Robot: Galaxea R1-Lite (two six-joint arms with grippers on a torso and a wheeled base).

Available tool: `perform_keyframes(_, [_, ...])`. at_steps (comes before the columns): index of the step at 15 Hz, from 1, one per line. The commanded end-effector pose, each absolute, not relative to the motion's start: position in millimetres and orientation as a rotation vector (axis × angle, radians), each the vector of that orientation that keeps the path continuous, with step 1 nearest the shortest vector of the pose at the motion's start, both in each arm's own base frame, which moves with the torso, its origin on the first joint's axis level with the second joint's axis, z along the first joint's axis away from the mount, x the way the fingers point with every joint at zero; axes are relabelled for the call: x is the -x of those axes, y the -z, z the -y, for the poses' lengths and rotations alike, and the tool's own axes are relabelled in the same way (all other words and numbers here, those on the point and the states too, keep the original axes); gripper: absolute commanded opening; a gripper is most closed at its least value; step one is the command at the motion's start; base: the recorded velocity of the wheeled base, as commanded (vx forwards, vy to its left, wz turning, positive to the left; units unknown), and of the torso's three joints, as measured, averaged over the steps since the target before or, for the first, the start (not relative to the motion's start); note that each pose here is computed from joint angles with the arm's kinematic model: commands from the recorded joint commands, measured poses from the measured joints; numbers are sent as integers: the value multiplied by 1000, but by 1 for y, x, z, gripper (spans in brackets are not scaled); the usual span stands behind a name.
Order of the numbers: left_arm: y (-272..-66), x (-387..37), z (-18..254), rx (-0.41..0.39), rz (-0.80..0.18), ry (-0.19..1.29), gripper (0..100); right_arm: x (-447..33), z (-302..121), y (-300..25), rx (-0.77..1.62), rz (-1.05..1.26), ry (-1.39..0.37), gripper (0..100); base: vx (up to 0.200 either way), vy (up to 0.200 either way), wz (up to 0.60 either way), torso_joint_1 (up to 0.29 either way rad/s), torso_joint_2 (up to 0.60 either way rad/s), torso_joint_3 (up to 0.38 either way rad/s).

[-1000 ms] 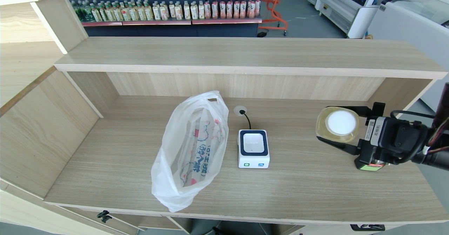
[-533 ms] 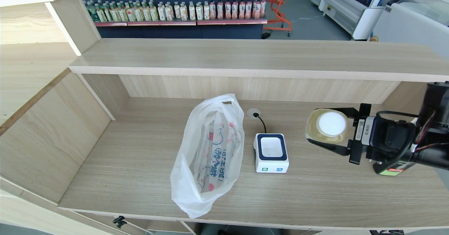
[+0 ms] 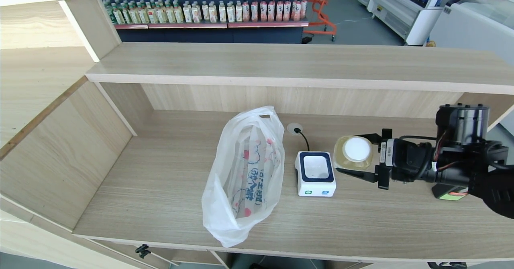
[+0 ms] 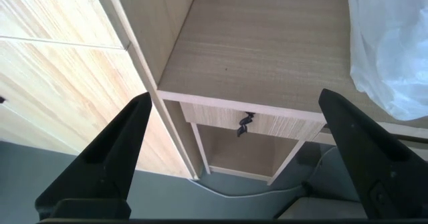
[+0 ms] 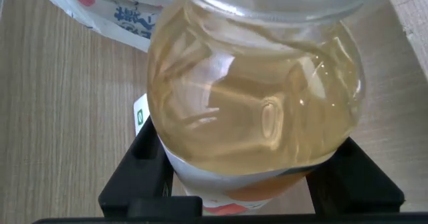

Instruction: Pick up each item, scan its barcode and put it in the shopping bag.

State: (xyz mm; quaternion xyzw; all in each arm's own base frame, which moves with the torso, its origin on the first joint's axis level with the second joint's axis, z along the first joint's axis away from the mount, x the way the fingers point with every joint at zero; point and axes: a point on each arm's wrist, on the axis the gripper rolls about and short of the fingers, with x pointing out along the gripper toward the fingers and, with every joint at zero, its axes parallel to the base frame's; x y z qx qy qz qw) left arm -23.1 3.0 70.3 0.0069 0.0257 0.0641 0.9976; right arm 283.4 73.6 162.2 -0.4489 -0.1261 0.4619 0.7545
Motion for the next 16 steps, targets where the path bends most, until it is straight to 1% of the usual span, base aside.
perform_keyframes(1, [-70, 23, -3, -14, -51, -129, 100, -297, -85, -148, 969, 261, -1054, 0, 0, 0, 0, 0, 0, 0])
perform_keyframes(6, [-70, 23, -3, -14, -51, -129, 100, -317, -100, -127, 990, 345, -1067, 0, 0, 0, 0, 0, 0, 0])
perform_keyframes(7, [-70, 23, -3, -14, -51, -129, 100, -321, -102, -125, 995, 395, -1073, 0, 0, 0, 0, 0, 0, 0])
perform_keyframes(10, [-70, 23, -3, -14, -51, -129, 100, -325, -99, -117, 996, 461, -1076, 0, 0, 0, 0, 0, 0, 0])
perform_keyframes(13, [-70, 23, -3, -14, -51, -127, 100, -326, -97, -101, 989, 438, -1082, 0, 0, 0, 0, 0, 0, 0])
perform_keyframes(16, [-70, 23, -3, -14, -51, -129, 100, -333, -92, -92, 979, 402, -1073, 0, 0, 0, 0, 0, 0, 0])
